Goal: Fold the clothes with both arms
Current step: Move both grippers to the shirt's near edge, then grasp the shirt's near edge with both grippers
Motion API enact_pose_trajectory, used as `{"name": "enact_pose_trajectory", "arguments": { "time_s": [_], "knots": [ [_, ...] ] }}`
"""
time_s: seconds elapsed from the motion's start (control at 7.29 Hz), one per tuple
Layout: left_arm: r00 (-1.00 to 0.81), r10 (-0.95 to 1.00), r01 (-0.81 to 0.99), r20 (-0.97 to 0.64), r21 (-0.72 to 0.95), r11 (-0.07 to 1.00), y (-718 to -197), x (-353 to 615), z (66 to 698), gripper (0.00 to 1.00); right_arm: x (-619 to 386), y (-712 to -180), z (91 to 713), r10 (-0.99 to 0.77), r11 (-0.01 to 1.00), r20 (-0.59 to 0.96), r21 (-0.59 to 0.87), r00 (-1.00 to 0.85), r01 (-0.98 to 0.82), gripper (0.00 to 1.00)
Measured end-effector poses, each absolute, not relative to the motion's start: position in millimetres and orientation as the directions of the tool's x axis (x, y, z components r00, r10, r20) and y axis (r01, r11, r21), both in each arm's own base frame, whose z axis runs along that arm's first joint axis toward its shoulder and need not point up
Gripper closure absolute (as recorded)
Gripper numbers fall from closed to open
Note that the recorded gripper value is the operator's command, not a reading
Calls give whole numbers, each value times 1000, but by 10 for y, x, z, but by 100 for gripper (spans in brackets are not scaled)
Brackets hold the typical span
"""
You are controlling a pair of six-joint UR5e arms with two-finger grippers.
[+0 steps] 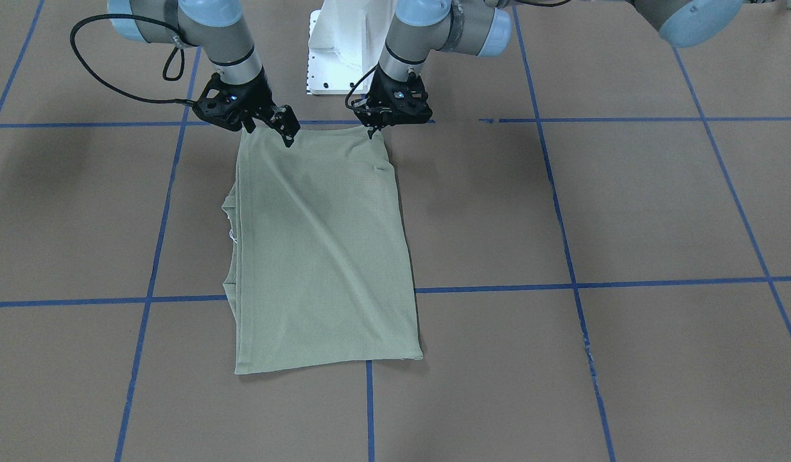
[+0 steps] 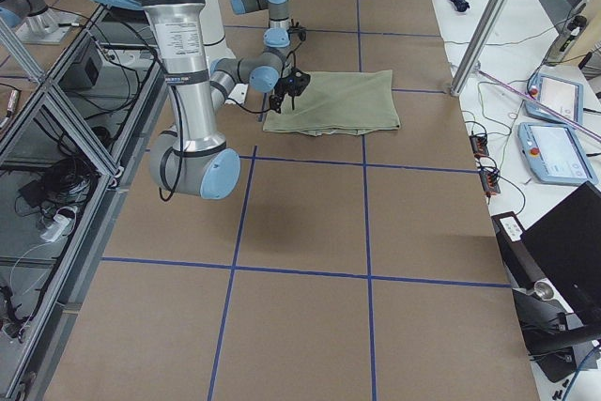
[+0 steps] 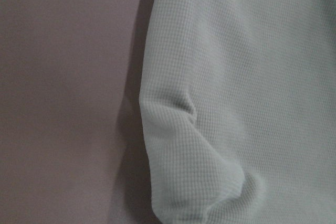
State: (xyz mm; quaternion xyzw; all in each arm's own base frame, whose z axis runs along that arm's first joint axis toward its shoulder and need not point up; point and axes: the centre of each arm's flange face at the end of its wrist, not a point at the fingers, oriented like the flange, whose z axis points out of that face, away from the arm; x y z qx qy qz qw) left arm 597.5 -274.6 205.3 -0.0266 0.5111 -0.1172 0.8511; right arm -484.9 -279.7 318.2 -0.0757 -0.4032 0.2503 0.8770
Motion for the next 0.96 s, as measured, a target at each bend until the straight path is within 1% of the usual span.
{"name": "enact_pose_trajectory", "arguments": {
  "time_s": [0.41, 0.96],
  "knots": [
    [450, -226, 170, -864, -165, 972, -2736, 5984, 2052, 100, -4981, -2717, 3484, 558, 827, 607, -356, 565, -435, 0],
    [450, -226, 169, -864, -166, 972, -2734, 5988, 2059, 100, -5001, -2647, 3570, 573, 819, 583, -374, 576, -436, 0]
  ]
}}
